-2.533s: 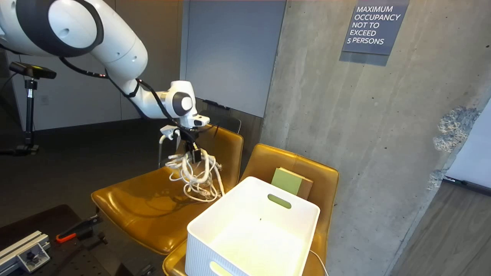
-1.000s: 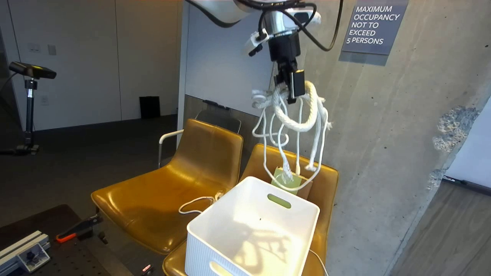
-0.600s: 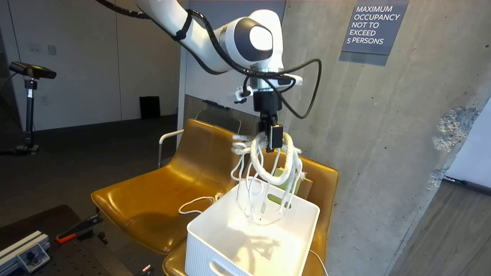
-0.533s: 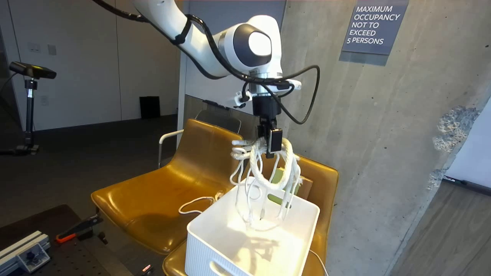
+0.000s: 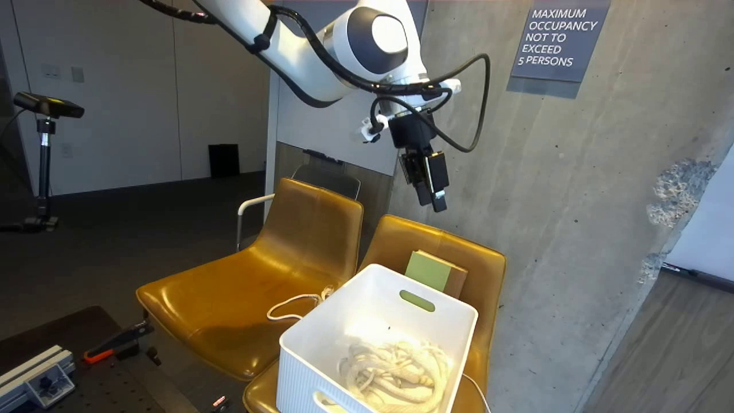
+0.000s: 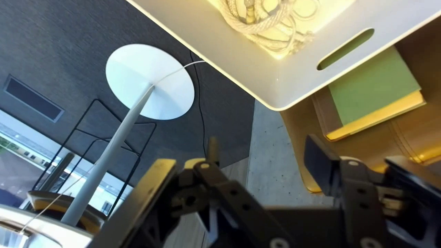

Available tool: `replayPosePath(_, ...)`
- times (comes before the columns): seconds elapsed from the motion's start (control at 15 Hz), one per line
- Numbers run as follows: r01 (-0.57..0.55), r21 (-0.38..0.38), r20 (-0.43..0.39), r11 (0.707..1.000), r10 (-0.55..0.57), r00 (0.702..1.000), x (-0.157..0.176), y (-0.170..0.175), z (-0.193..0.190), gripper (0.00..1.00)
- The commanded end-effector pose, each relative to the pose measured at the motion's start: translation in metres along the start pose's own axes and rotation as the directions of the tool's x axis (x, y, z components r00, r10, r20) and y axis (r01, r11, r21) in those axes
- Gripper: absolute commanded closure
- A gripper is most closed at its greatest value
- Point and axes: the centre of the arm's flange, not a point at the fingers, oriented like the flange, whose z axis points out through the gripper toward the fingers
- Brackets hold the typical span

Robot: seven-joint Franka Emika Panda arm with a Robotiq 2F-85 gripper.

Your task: Put the white ropes inside the white basket

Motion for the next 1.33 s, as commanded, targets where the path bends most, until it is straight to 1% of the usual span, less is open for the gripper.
replayPosePath(0.0,0.037,0.087,-0.039,0.995,-0.034,0.999,-0.054,-0.029,-0.052,0.03)
replayPosePath(0.07,0.053,0.118,-0.043,0.992,-0.048,0.998,-0.07,-0.042,-0.06,0.0)
replayPosePath(0.27,0.108,0.239,-0.042,0.965,-0.101,0.994,-0.122,-0.095,-0.076,0.0)
replayPosePath(0.4,0.149,0.297,-0.033,0.943,-0.146,0.989,-0.161,-0.13,-0.076,0.0)
replayPosePath(0.53,0.195,0.331,-0.027,0.923,-0.198,0.98,-0.203,-0.161,-0.064,0.0)
replayPosePath(0.67,0.237,0.345,-0.021,0.908,-0.245,0.969,-0.239,-0.183,-0.049,0.0)
replayPosePath(0.87,0.298,0.346,-0.013,0.89,-0.313,0.95,-0.283,-0.21,-0.018,0.0)
replayPosePath(1.13,0.38,0.316,-0.023,0.869,-0.394,0.919,-0.34,-0.245,0.028,0.0)
replayPosePath(1.27,0.417,0.292,-0.033,0.861,-0.426,0.904,-0.361,-0.26,0.055,0.0)
